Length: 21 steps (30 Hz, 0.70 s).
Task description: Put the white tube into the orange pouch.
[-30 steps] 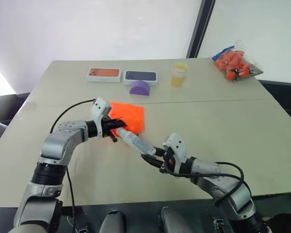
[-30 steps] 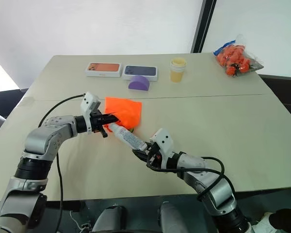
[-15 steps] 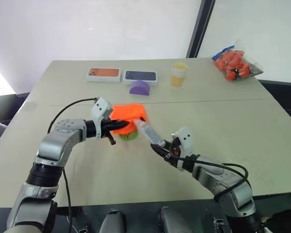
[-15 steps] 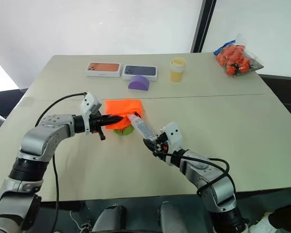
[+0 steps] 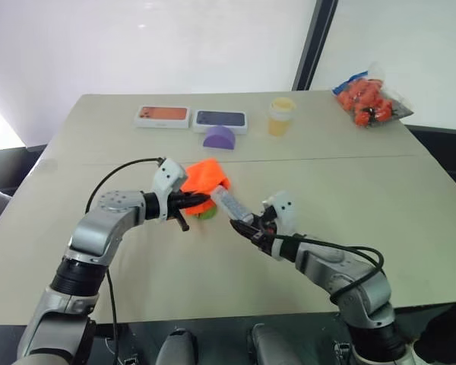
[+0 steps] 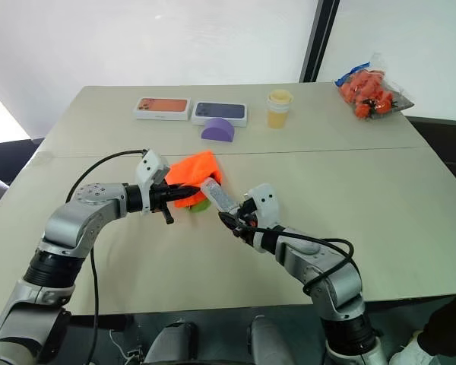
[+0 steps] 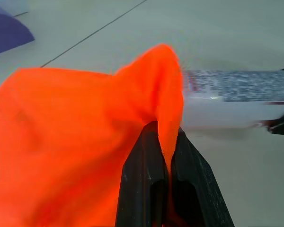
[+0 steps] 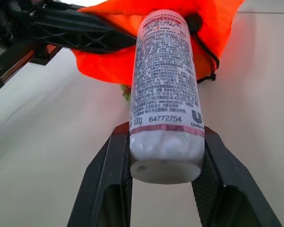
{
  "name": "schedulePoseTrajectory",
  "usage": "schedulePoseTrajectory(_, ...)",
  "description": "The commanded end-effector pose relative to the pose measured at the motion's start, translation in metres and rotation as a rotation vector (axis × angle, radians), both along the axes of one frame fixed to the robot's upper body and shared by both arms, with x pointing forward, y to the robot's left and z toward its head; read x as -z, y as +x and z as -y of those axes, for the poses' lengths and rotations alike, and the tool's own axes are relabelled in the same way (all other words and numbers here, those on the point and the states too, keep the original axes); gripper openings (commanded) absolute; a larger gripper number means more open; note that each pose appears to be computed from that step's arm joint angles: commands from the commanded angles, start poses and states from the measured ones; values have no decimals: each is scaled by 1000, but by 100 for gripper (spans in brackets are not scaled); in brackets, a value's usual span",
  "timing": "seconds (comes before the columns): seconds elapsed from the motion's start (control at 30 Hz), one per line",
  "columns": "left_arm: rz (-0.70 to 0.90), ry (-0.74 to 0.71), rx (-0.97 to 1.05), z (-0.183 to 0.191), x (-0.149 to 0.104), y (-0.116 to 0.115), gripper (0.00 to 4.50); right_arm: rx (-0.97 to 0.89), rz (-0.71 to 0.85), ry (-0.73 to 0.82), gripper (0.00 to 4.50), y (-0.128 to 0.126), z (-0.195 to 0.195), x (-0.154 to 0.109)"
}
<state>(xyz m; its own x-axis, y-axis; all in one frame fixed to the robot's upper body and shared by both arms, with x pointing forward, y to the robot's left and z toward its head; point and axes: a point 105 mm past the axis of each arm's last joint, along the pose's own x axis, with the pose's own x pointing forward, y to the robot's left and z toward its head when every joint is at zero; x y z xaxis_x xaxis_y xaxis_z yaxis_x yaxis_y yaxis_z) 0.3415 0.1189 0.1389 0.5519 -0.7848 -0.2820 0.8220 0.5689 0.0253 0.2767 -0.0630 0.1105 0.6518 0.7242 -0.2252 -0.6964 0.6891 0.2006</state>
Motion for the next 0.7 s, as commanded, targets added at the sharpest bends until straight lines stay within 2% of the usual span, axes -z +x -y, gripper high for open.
schedulePoseTrajectory(0.03,29,-112,-80,-23,-25,13,0,-68,89,23,110,-12,1,-21)
schedulePoseTrajectory(0.27,-92,-224,-41,-34,-27,12,0,-134,100,24,110,-26,-5,-17)
schedulePoseTrajectory(0.7,-113,-212,13,-29,-27,3,0,-70,70,14,110,-9,-18,-2)
